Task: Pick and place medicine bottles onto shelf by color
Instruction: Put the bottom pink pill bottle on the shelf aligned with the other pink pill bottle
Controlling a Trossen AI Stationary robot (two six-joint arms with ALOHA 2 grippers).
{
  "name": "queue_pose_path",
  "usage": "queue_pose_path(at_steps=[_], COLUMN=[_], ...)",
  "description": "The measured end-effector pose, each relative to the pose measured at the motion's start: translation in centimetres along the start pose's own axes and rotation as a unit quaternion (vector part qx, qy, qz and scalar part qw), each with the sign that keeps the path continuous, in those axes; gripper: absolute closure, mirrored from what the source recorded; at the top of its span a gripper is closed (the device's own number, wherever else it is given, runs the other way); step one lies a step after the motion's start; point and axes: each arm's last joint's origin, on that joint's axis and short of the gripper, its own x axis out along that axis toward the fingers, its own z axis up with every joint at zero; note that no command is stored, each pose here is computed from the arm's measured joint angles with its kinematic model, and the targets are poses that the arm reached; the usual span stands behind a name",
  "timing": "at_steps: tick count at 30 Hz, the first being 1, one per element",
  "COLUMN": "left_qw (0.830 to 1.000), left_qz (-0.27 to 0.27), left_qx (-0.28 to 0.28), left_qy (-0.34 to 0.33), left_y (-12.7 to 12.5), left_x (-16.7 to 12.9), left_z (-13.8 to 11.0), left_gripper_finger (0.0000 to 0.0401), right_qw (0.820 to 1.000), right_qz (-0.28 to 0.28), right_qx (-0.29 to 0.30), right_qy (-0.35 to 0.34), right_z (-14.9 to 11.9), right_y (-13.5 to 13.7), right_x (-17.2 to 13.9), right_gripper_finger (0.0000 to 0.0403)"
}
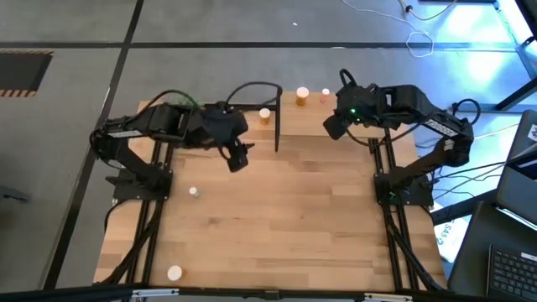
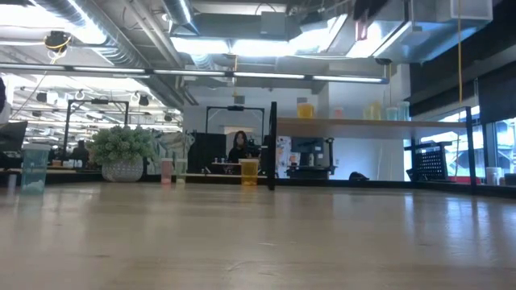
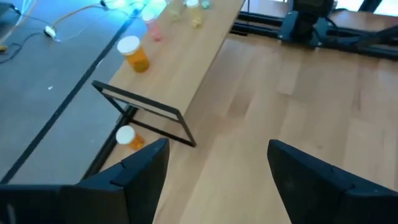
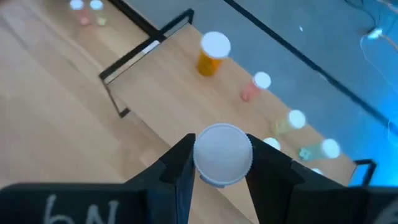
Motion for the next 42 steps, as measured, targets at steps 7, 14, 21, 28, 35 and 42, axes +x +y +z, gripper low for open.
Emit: queue_pose_path(at_steps=[7,14,21,28,35,42], left_qw=[0.999,0.997,0.997,0.996,0.997,0.996], left_qz=[-0.002,-0.005,-0.028,-0.023,-0.019,-0.019], left_qx=[0.039,0.065,0.069,0.073,0.071,0.075], left_qy=[0.024,0.032,0.037,0.039,0.04,0.04], left_y=[2.4,4.4,5.2,5.8,6.1,6.1], left_x=[1.8,2.5,2.8,3.0,3.1,3.1], left_z=[0.3,0.5,0.6,0.6,0.6,0.6], left_gripper_finger=[0.0133,0.0133,0.0133,0.0133,0.0133,0.0133], right_qw=[0.995,0.988,0.984,0.982,0.977,0.974], right_qz=[0.016,-0.006,-0.024,-0.039,-0.068,-0.073], right_qx=[0.093,0.156,0.173,0.184,0.199,0.209], right_qy=[0.015,0.017,0.029,0.028,0.022,0.041], right_z=[0.0,-0.1,-1.3,-2.2,-2.6,-3.8], right_y=[0.4,-0.1,-0.5,-0.7,-1.3,-1.3], right_x=[4.1,8.3,11.8,14.0,14.7,16.0], right_gripper_finger=[0.0277,0.0277,0.0277,0.0277,0.0277,0.0277])
